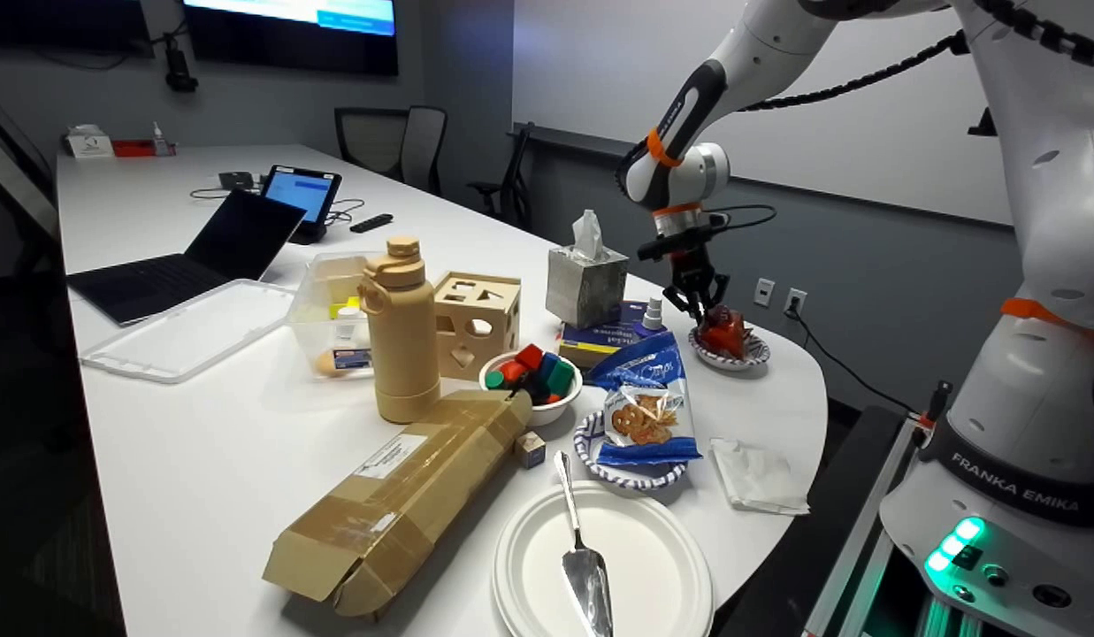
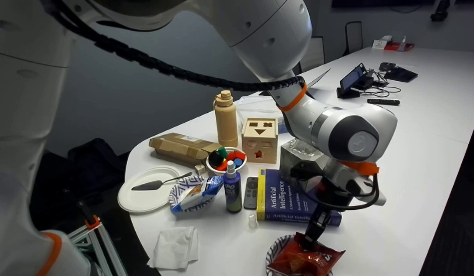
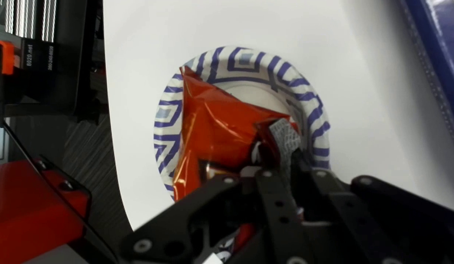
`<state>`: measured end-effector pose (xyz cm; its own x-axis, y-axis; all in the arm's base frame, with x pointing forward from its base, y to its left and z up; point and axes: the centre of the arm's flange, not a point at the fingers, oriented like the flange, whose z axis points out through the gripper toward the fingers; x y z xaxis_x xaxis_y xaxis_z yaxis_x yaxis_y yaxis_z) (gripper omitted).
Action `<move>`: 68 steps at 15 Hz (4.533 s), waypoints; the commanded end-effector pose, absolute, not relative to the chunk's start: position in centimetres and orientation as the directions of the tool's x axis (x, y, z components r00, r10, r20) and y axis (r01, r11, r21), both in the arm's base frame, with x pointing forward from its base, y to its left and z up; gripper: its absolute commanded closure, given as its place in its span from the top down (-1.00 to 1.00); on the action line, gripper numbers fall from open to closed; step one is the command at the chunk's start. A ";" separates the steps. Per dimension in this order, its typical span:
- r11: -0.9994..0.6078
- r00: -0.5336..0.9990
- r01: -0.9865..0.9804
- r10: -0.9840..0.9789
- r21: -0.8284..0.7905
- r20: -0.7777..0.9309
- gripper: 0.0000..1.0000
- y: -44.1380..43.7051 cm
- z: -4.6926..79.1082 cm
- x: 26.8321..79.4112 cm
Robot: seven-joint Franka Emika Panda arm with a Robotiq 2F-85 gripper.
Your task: Move the Doritos to the white plate
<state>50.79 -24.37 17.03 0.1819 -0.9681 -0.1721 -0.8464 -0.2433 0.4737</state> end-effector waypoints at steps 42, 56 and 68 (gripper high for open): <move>-0.999 0.990 -0.036 -0.031 -0.029 -0.135 -0.98 5.1 36.9 37.9; -0.887 0.901 0.434 0.432 -0.161 0.046 -0.98 8.2 41.9 39.2; -0.735 0.795 0.542 0.606 -0.407 -0.035 -0.93 9.3 31.7 41.9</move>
